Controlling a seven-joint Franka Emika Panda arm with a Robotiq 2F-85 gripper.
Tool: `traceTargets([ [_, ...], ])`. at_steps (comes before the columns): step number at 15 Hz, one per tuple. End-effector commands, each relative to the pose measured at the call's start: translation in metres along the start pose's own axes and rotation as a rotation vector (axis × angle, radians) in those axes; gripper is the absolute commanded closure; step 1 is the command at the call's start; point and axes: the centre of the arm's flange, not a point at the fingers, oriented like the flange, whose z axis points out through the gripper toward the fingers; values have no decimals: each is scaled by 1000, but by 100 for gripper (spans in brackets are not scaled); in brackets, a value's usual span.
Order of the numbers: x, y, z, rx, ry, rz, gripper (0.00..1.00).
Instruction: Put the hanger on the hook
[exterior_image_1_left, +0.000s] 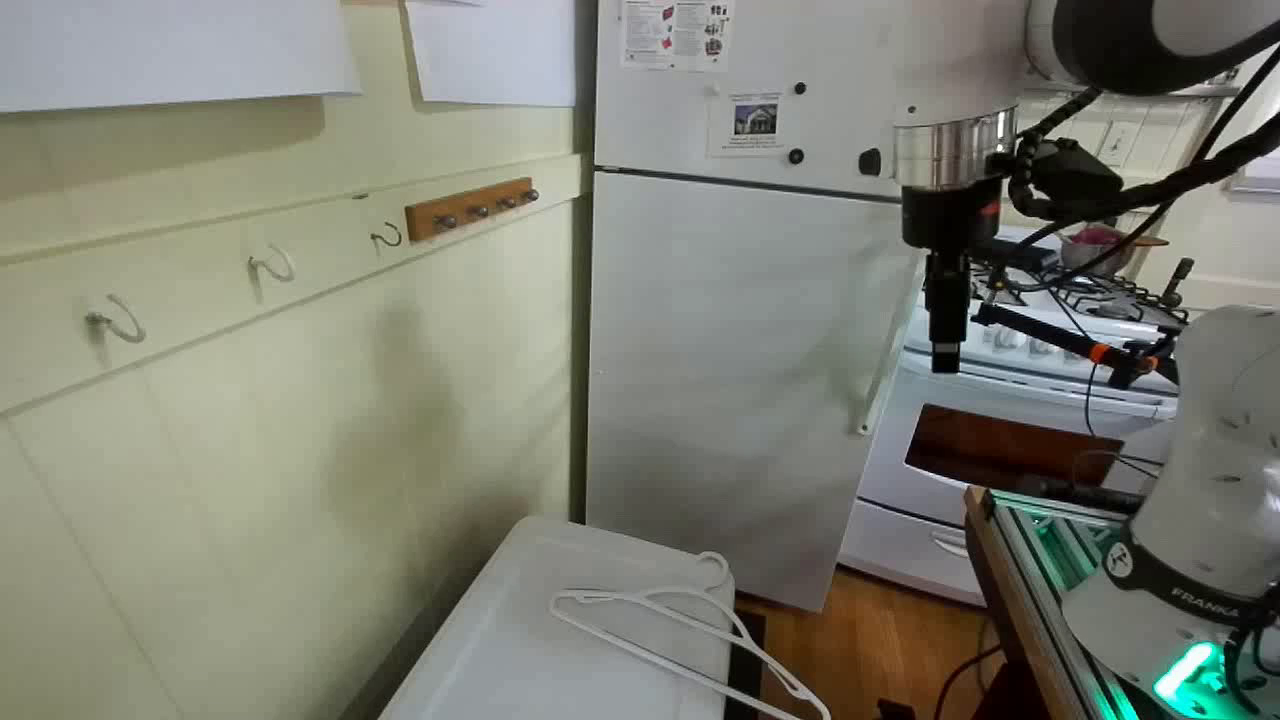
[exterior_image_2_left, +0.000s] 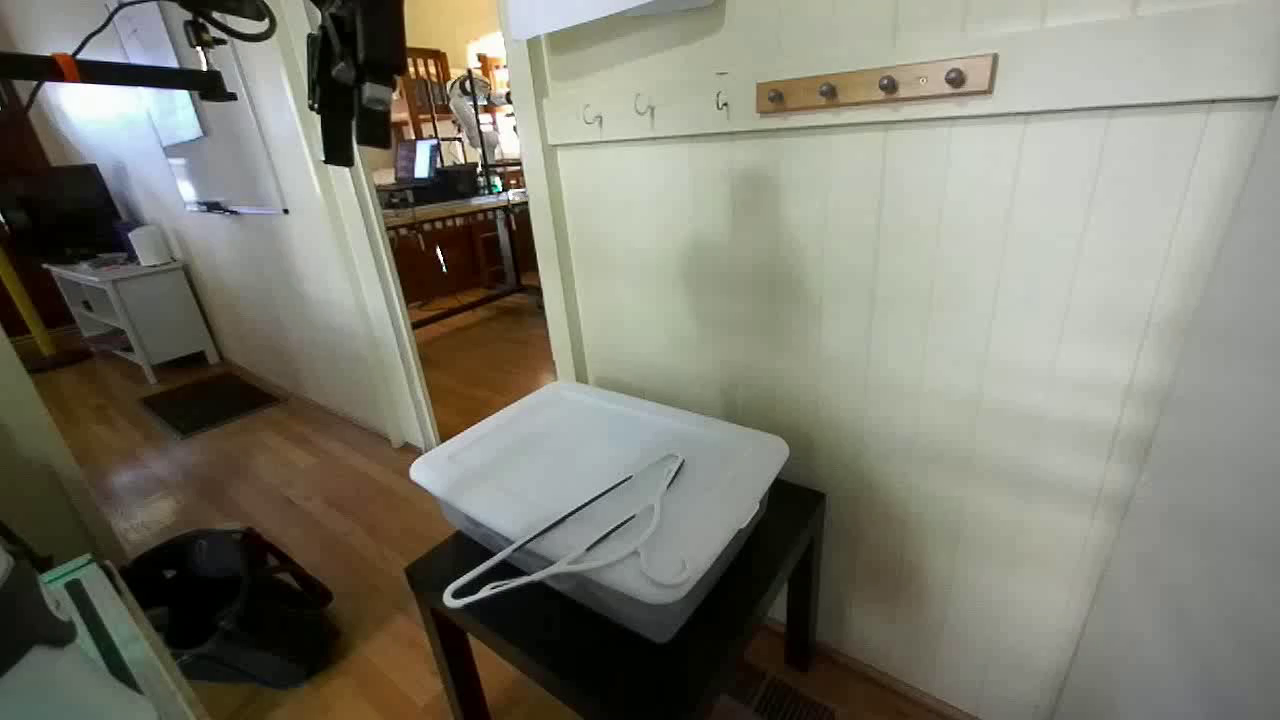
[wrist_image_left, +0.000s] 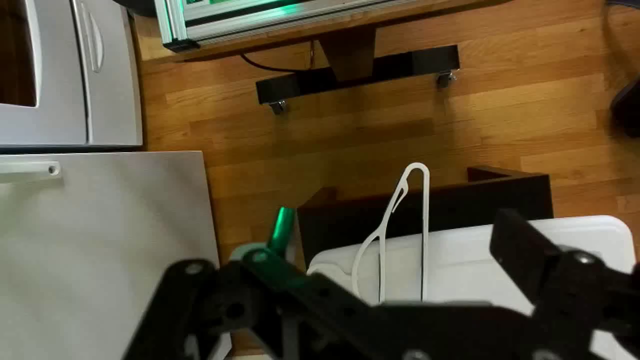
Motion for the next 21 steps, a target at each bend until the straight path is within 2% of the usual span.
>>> traceTargets([
  [1, 0, 0, 0, 0, 0, 0, 0],
  [8, 2, -2, 6, -17, 16, 19, 0],
  [12, 45, 10, 44, 58, 100, 97, 0],
  [16, 82, 20, 82, 147, 157, 96, 0],
  [21, 127, 21, 131, 209, 232, 55, 0],
])
